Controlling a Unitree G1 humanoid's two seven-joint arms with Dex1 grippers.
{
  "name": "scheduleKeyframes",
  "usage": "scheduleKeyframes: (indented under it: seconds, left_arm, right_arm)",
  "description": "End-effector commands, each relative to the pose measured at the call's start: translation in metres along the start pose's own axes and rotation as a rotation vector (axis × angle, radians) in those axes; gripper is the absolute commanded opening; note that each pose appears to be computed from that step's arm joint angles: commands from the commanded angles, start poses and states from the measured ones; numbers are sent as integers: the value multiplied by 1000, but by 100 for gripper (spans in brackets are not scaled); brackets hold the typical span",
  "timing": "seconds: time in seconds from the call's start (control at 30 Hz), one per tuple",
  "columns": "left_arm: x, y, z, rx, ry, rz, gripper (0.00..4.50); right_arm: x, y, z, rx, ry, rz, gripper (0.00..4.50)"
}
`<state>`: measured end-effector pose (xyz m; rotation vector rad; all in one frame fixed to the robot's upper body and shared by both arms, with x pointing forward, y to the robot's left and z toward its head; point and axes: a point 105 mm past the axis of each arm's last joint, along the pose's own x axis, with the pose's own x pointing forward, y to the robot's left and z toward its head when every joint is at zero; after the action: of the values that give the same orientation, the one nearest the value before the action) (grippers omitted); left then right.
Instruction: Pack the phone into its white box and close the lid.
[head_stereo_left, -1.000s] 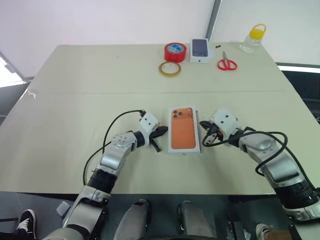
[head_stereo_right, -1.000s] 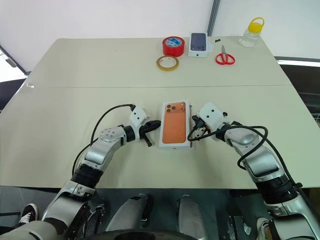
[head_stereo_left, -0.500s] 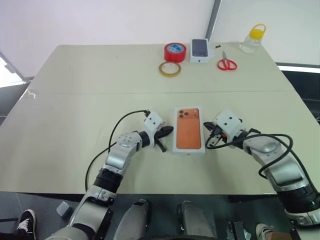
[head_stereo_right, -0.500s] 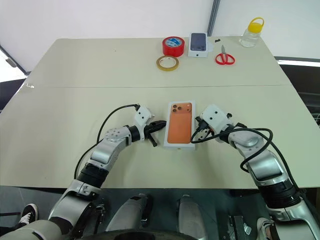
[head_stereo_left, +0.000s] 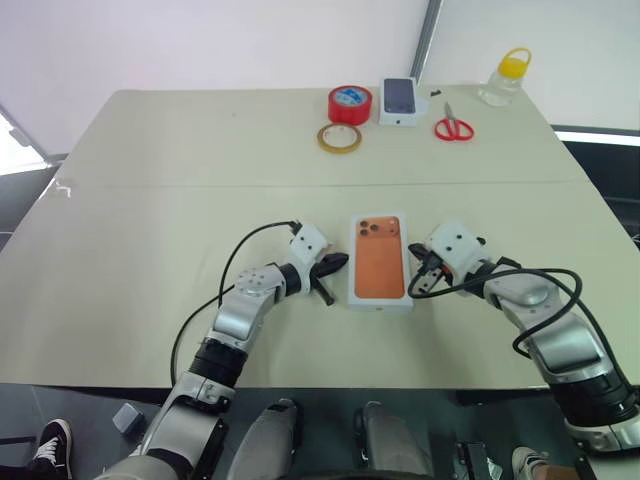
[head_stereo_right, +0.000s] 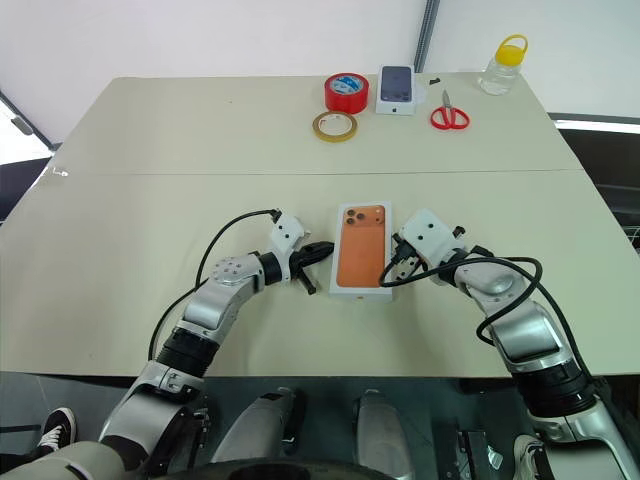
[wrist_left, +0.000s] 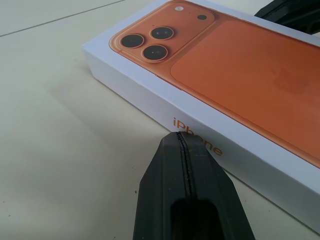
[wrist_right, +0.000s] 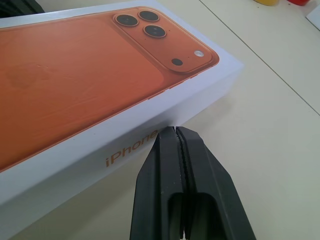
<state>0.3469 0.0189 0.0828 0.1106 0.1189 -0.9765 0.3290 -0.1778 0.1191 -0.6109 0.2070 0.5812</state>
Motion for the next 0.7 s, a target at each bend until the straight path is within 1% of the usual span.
scheduleKeyframes:
  seconds: [0.03, 0.13, 0.2, 0.3, 0.5, 0.6, 0.63, 0.7]
  left_arm:
    - [3, -7, 17, 37, -58, -34, 0]
    - [4, -9, 18, 45, -58, -41, 0]
    - [4, -9, 27, 15, -98, -41, 0]
    - [6, -8, 22, 20, -71, -32, 0]
    - [6, -14, 20, 31, -70, -48, 0]
    - [6, -14, 20, -35, -81, -43, 0]
    - [6, -14, 18, -3, -68, -43, 0]
    - [6, -14, 16, -6, -61, -40, 0]
  right_arm:
    - [-1, 0, 12, -31, -41, -5, 3]
    - [0, 1, 11, -29, -38, -1, 3]
    - [0, 1, 11, -39, -34, -1, 3]
    - [2, 3, 10, -39, -29, 7, 3]
    - [9, 12, 6, -50, -6, 34, 3]
    - [12, 15, -2, -63, 34, 41, 3]
    - [13, 16, -4, -64, 39, 40, 3]
    - [14, 17, -3, -65, 40, 44, 3]
